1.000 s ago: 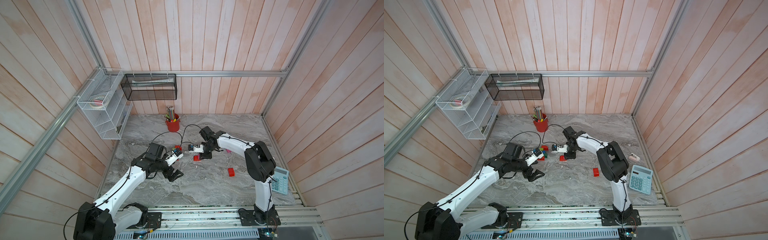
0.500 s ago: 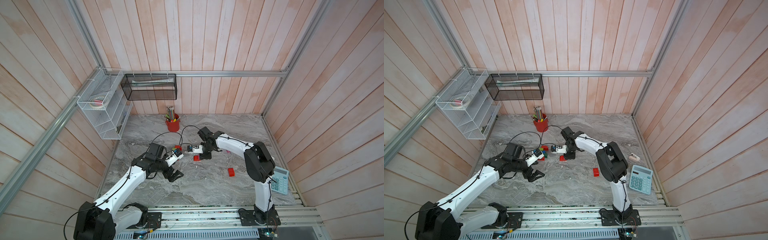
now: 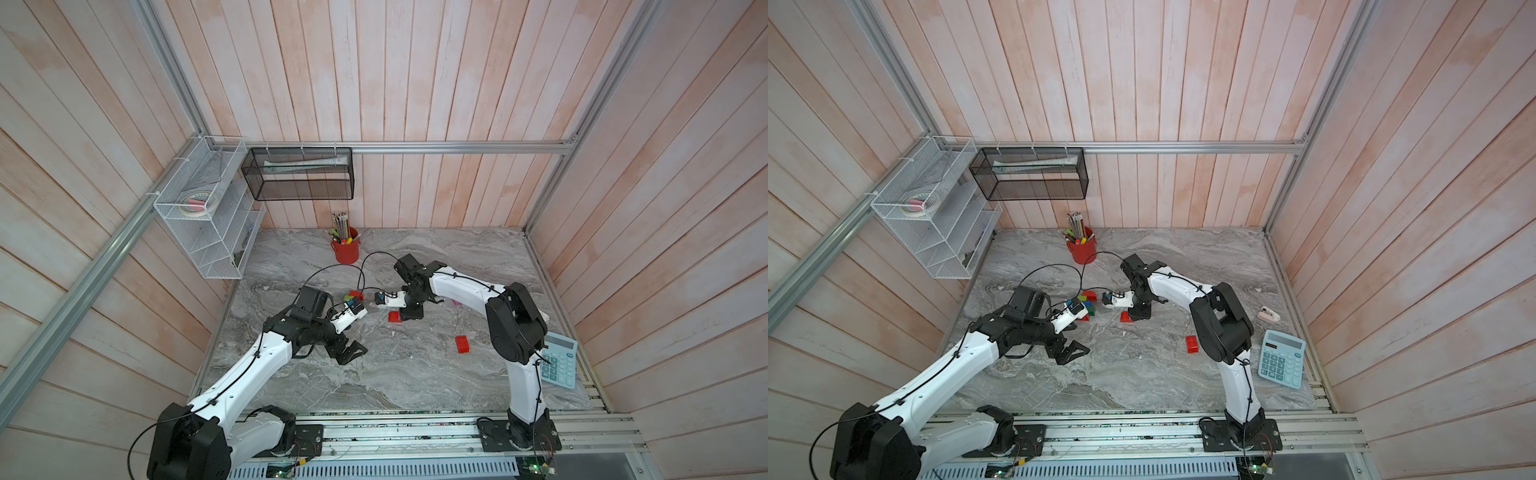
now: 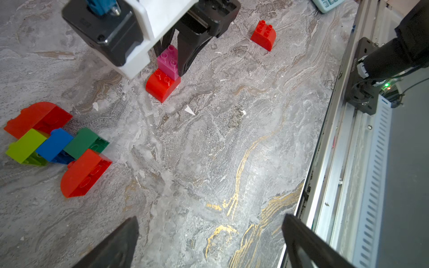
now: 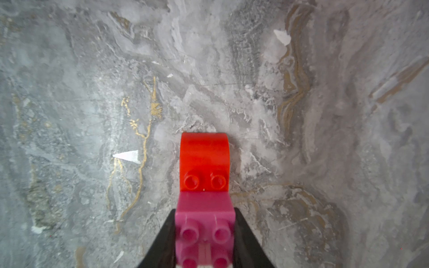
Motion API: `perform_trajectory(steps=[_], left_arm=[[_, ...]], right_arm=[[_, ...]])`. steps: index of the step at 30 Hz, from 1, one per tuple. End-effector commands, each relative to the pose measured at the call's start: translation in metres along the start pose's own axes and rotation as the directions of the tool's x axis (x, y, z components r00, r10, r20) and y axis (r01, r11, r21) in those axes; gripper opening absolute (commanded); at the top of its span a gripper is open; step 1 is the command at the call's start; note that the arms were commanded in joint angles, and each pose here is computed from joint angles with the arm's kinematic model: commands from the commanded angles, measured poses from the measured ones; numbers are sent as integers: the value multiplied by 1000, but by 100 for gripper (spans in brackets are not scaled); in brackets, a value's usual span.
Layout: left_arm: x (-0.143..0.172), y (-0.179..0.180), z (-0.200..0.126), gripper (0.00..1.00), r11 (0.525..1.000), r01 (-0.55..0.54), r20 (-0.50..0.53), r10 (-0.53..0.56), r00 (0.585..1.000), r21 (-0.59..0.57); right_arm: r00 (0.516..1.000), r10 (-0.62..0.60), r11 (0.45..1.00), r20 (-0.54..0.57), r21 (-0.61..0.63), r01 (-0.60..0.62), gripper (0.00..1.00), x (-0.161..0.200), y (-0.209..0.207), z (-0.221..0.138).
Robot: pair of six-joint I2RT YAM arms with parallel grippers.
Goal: Assemble the letter s with lego
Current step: Assemble the lego brick with the lego brick.
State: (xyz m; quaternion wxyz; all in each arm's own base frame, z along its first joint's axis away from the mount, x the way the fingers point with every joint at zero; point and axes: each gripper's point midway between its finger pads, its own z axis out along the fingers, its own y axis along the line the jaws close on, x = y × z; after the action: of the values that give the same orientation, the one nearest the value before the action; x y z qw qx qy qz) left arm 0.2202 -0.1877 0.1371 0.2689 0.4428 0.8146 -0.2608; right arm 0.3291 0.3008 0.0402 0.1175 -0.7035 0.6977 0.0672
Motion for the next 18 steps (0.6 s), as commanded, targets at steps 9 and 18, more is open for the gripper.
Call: perform_trajectory(steps=[9, 18], left_arm=[[-9, -5, -6, 100, 1000, -9, 50, 9, 999, 12], [-15, -5, -7, 100, 1000, -5, 69, 4, 998, 19]], right_arm=[[999, 11, 999, -38, -40, -13, 41, 5, 6, 9], [999, 38, 999, 39, 7, -38, 56, -9, -13, -25]])
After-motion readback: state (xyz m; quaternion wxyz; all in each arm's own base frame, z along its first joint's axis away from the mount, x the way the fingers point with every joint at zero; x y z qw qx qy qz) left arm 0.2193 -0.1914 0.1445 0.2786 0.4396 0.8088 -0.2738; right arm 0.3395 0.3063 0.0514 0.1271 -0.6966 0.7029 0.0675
